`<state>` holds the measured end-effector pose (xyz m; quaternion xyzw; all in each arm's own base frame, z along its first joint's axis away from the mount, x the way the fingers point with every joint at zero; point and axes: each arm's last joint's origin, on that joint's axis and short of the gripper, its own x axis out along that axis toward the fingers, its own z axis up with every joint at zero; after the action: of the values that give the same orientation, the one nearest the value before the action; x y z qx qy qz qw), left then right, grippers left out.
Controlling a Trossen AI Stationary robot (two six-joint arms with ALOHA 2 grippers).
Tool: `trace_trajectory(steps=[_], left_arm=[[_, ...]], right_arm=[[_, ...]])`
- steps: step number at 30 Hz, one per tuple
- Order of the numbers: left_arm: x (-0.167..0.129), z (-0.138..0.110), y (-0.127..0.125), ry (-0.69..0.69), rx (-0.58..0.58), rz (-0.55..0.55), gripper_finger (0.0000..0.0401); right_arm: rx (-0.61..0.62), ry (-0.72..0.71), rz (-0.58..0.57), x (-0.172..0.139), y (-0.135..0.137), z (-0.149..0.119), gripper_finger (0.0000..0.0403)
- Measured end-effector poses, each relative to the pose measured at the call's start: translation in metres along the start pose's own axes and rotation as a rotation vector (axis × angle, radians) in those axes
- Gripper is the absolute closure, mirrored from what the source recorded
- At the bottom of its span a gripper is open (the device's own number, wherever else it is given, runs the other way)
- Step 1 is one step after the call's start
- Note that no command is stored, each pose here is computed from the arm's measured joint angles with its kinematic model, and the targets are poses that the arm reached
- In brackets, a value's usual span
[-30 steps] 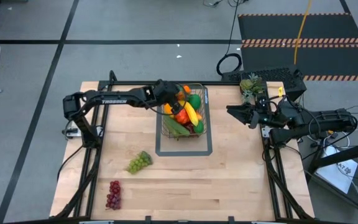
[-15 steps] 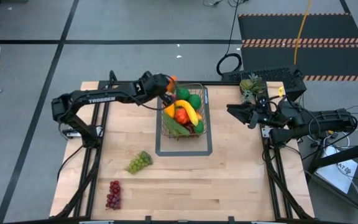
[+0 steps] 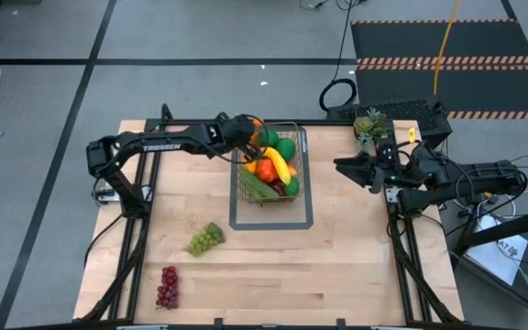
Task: Build produce basket
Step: Put the orange tangerine into the gold wire basket, then put the purple grapes into the gold wire basket
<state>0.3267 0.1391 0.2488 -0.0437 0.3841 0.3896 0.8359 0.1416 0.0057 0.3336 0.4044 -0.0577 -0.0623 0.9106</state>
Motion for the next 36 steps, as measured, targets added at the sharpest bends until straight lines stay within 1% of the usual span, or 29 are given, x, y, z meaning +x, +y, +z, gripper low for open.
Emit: trace_trajectory(steps=[2, 4, 8, 11, 15, 17, 20, 23, 26, 28, 31, 33, 36], left_arm=[[-0.001, 0.002, -0.004, -0.024, 0.0, -0.005, 0.0376], [-0.005, 0.001, -0.004, -0.022, -0.007, 0.002, 0.0354], [-0.006, 0.001, -0.005, -0.026, -0.068, 0.001, 0.0303], [-0.012, 0.003, -0.007, -0.036, -0.086, -0.056, 0.0276], [-0.023, 0.002, -0.011, -0.033, -0.129, -0.103, 0.026], [-0.033, 0.005, -0.012, -0.064, -0.159, -0.118, 0.0254], [-0.045, 0.008, -0.013, -0.099, -0.171, -0.117, 0.0244], [-0.06, 0.01, -0.007, -0.128, -0.181, -0.1, 0.0231], [-0.076, 0.013, 0.004, -0.165, -0.274, -0.089, 0.0221], [-0.086, 0.012, 0.013, -0.153, -0.353, -0.098, 0.022], [-0.102, 0.003, 0.024, -0.072, -0.435, -0.14, 0.0228], [-0.115, -0.006, 0.031, 0.013, -0.447, -0.196, 0.0237], [-0.136, -0.019, 0.033, 0.13, -0.429, -0.308, 0.0253]], right_arm=[[0.021, 0.018, 0.02, -0.001, 0.001, 0.0, 0.0149], [0.03, 0.032, 0.036, -0.001, 0.001, 0.0, 0.0149], [0.031, 0.05, 0.054, -0.002, 0.002, -0.001, 0.0149], [0.03, 0.05, 0.055, -0.002, 0.002, -0.001, 0.0149], [0.028, 0.051, 0.055, -0.002, 0.002, -0.001, 0.0149], [0.028, 0.051, 0.056, -0.002, 0.002, -0.001, 0.0149], [0.028, 0.051, 0.055, -0.002, 0.002, -0.001, 0.0149], [0.027, 0.051, 0.054, -0.002, 0.002, -0.001, 0.0149], [0.021, 0.056, 0.048, -0.002, 0.001, -0.001, 0.0149], [0.02, 0.061, 0.043, -0.002, 0.001, -0.002, 0.0149], [0.013, 0.07, 0.034, -0.002, 0.0, -0.003, 0.0149], [0.013, 0.076, 0.027, -0.002, -0.001, -0.003, 0.0149], [0.017, 0.088, 0.013, -0.002, -0.002, -0.004, 0.0149]])
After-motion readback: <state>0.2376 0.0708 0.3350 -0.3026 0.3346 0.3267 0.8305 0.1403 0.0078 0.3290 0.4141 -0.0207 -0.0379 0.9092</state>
